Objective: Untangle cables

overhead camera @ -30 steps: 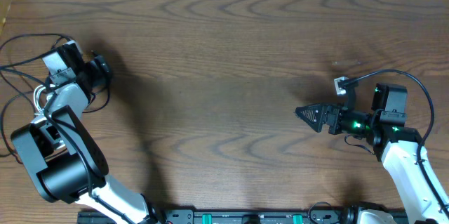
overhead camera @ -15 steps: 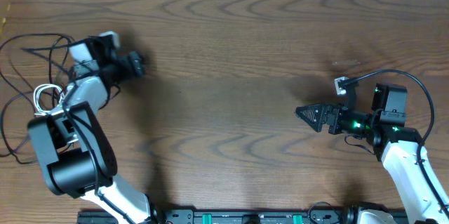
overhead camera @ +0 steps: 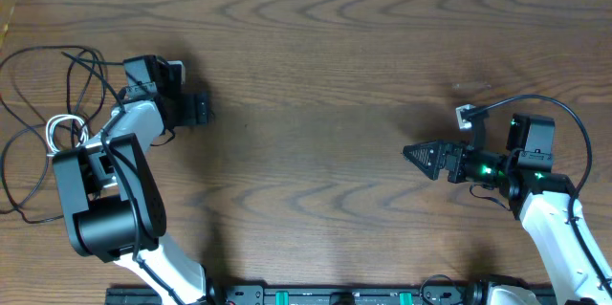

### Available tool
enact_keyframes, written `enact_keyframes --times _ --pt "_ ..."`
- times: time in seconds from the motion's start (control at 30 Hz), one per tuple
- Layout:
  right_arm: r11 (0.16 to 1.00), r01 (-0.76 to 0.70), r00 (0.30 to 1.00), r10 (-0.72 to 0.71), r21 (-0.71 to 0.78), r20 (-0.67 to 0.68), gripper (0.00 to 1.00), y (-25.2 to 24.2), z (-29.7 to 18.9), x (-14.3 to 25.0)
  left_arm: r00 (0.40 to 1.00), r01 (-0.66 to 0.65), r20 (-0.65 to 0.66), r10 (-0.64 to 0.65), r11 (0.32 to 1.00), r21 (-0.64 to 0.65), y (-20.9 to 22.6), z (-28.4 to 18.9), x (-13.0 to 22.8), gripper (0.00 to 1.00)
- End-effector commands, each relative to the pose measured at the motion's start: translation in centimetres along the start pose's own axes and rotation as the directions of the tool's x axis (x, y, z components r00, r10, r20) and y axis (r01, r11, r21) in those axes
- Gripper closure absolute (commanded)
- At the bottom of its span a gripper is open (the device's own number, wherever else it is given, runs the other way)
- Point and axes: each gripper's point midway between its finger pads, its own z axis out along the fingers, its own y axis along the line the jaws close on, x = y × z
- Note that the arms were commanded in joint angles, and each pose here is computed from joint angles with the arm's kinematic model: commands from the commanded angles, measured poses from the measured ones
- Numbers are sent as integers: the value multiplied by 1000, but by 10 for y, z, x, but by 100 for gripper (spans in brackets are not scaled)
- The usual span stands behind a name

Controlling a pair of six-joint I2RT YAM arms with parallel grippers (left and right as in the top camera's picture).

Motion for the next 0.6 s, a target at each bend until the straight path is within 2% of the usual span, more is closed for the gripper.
enact_keyframes --times 0.0,0.2,0.57 --pt "1000 -7 1000 7 -6 3 1 4 -1 -1 989 4 -147 -15 997 -78 18 26 46 5" --pt "1000 -11 1000 11 -6 4 1 4 -1 -1 985 3 -174 -17 997 -78 18 33 54 6" --pt "1000 -15 1000 15 -6 3 1 4 -1 -1 978 24 -197 -71 973 -232 60 26 63 6"
